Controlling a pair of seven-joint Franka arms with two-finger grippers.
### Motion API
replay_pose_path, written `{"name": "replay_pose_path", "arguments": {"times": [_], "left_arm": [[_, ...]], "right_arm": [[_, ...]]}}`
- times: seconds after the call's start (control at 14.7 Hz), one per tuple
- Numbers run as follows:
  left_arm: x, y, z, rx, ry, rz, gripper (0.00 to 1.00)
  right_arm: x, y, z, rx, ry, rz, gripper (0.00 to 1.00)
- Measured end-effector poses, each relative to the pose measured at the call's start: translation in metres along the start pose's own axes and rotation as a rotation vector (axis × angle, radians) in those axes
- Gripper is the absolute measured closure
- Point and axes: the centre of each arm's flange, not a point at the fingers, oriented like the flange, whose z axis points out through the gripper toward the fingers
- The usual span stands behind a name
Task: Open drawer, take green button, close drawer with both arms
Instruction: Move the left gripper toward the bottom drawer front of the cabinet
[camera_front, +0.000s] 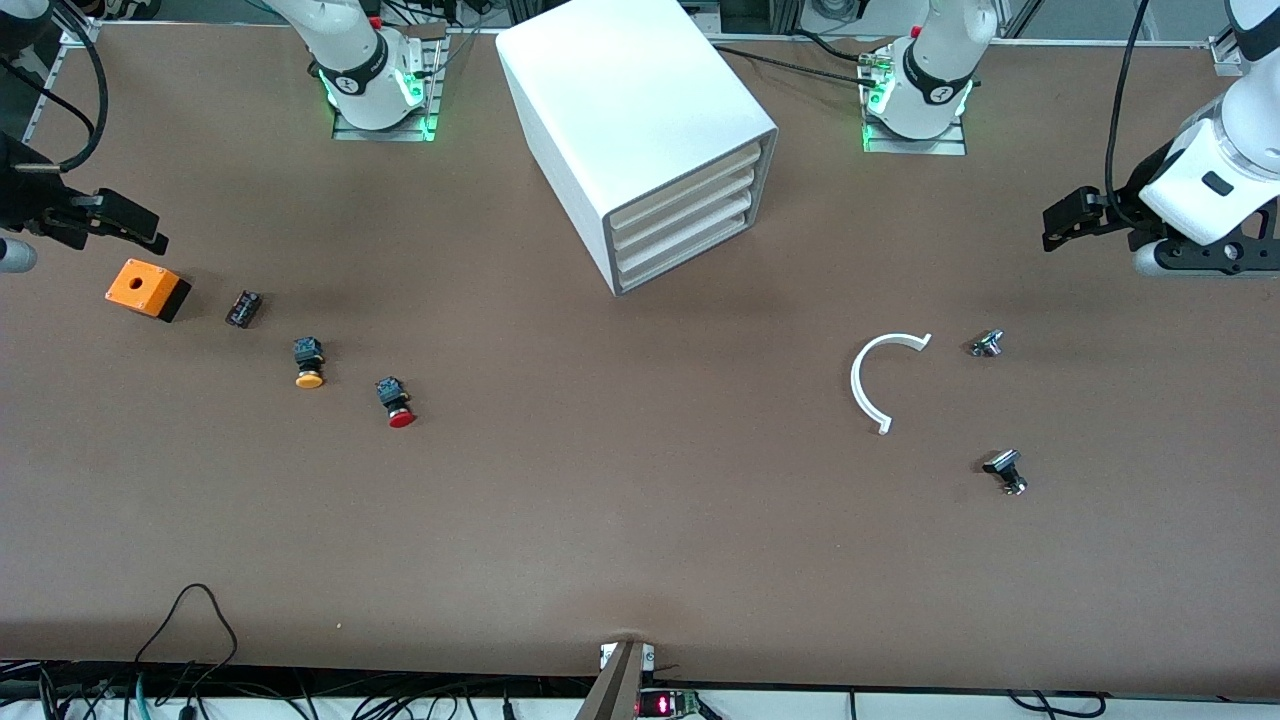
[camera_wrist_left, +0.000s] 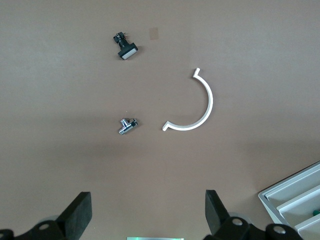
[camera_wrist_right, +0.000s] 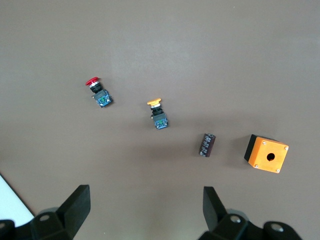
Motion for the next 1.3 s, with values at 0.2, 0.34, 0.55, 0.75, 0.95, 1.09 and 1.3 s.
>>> {"name": "replay_pose_path", "arguments": {"times": [0.2, 0.34, 0.55, 0.75, 0.95, 1.09, 1.3], "left_arm": [[0.000, 0.002, -0.002, 0.000, 0.001, 0.003, 0.00], [0.000, 0.002, -0.007, 0.000, 0.009, 0.004, 0.00], [0.002, 0.002, -0.006, -0.001, 0.004, 0.004, 0.00], [0.010, 0.002, 0.003, -0.003, -0.013, 0.005, 0.00], [0.027, 0.010, 0.040, -0.004, -0.098, 0.021, 0.00], [0.041, 0.010, 0.075, -0.015, -0.176, 0.025, 0.00], [0.058, 0.025, 0.128, -0.113, -0.286, 0.037, 0.00]], "right_arm": [[0.000, 0.000, -0.002, 0.000, 0.005, -0.001, 0.00], [0.000, 0.000, -0.002, 0.000, 0.005, -0.001, 0.00], [0.000, 0.000, -0.002, 0.000, 0.004, 0.000, 0.00], [0.002, -0.001, 0.001, 0.000, -0.001, 0.000, 0.00], [0.013, -0.004, 0.019, -0.002, -0.023, -0.004, 0.00], [0.020, -0.007, 0.029, -0.002, -0.036, -0.007, 0.00], [0.029, -0.009, 0.042, -0.005, -0.058, -0.010, 0.00]]}}
